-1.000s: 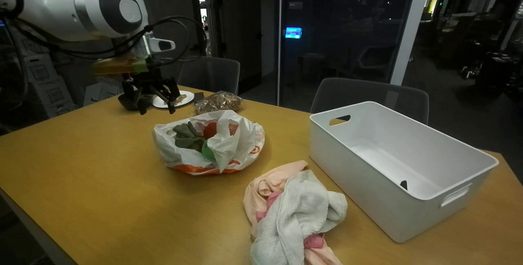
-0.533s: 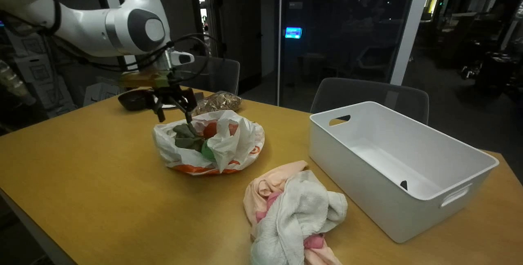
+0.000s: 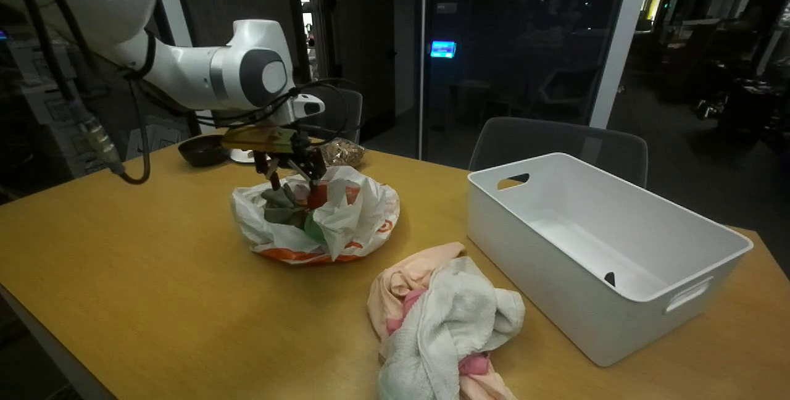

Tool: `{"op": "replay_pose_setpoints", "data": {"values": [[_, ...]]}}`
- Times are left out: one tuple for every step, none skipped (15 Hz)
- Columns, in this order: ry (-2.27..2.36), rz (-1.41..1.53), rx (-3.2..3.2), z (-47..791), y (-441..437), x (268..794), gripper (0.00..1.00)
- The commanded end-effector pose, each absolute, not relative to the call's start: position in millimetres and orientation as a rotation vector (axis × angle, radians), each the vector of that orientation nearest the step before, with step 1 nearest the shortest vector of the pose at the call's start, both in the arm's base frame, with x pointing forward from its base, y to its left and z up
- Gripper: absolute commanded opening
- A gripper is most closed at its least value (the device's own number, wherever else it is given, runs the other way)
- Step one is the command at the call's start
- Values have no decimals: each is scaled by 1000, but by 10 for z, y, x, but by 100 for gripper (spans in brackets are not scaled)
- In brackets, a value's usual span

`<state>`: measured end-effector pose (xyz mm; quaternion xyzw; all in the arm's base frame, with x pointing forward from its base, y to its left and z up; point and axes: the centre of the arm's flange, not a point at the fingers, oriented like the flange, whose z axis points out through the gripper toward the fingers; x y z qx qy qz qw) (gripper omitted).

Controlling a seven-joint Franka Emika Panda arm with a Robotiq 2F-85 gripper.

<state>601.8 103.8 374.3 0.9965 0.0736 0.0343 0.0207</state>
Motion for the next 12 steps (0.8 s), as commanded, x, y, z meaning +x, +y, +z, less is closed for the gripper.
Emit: {"op": "replay_pose_setpoints", "data": {"values": [[242,149,3102,3684,1004,6286,100],[228,145,3109,3656,976,6342,100],[220,149,3112,3629,949,6385,100],[213,148,3111,3609,917,6422,100],[204,145,3108,3585,877,6463,100],[201,140,3108,3567,838,6493,100],[187,133,3107,3545,793,6539,100],[175,122,3111,3527,753,6561,100],[167,112,3116,3508,726,6587,100],[164,100,3119,3488,700,6594,76],[156,93,3126,3471,684,6614,74],[148,87,3136,3459,671,6616,66]]}}
